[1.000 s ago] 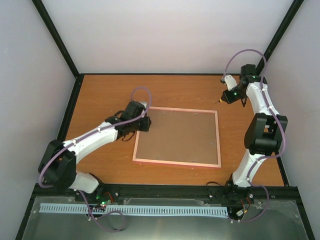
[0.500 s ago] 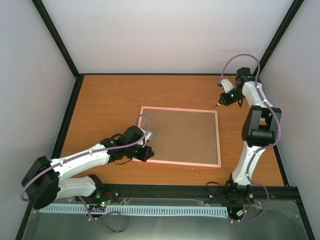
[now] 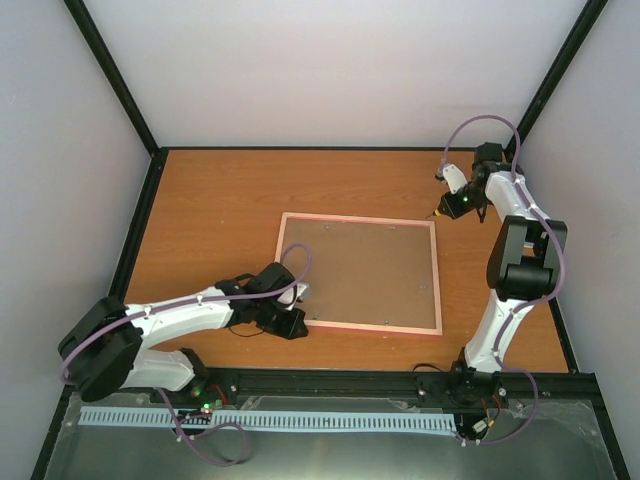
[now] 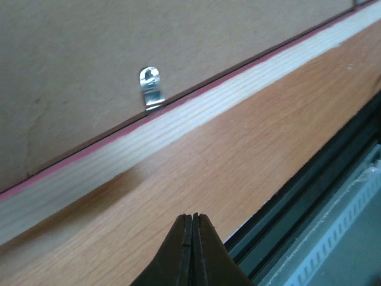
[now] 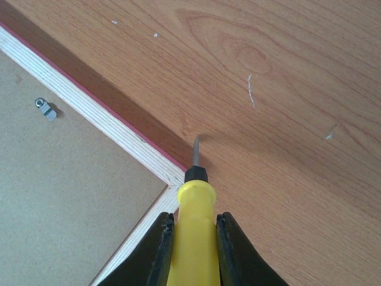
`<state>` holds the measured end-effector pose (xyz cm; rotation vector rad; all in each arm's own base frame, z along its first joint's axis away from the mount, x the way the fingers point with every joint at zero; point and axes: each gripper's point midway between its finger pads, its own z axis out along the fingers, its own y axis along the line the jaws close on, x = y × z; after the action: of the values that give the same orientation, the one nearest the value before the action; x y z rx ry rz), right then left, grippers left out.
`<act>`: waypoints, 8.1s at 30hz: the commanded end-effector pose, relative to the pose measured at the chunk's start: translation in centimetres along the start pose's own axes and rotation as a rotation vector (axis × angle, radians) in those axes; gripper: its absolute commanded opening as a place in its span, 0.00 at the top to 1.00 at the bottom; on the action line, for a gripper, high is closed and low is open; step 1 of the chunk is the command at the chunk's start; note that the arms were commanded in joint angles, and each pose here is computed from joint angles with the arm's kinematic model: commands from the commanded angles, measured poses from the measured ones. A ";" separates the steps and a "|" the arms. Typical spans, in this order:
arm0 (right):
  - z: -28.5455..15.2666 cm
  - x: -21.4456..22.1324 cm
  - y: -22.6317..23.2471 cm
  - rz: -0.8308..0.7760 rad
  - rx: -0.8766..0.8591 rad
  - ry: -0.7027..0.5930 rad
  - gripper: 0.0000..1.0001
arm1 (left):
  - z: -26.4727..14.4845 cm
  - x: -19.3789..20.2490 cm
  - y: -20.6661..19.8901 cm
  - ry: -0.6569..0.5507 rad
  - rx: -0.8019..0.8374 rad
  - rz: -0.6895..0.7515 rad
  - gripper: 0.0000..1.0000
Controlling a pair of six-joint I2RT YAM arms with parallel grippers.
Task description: Take the photo out of the frame
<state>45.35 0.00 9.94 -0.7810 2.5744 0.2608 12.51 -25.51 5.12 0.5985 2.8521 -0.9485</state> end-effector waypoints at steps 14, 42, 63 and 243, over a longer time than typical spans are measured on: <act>-1.7 6.8 5.0 -0.065 -0.082 0.169 0.97 | -1.6 -3.0 9.0 -0.177 -0.479 -0.287 0.99; -3.6 13.5 15.5 -0.143 -0.202 0.274 0.97 | -5.8 -20.5 16.9 -0.453 -0.426 -0.307 0.99; -5.9 12.7 20.5 -0.246 -0.225 0.240 0.97 | -10.4 -20.0 14.5 -0.558 -0.414 -0.360 0.57; -5.9 3.7 32.8 -0.402 -0.487 -0.228 0.97 | 1.0 -1.9 6.3 -0.116 -0.335 -0.265 0.60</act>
<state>21.92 22.95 14.51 -1.3207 2.1619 0.7852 17.46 -22.12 1.87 0.1578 2.8937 -0.5041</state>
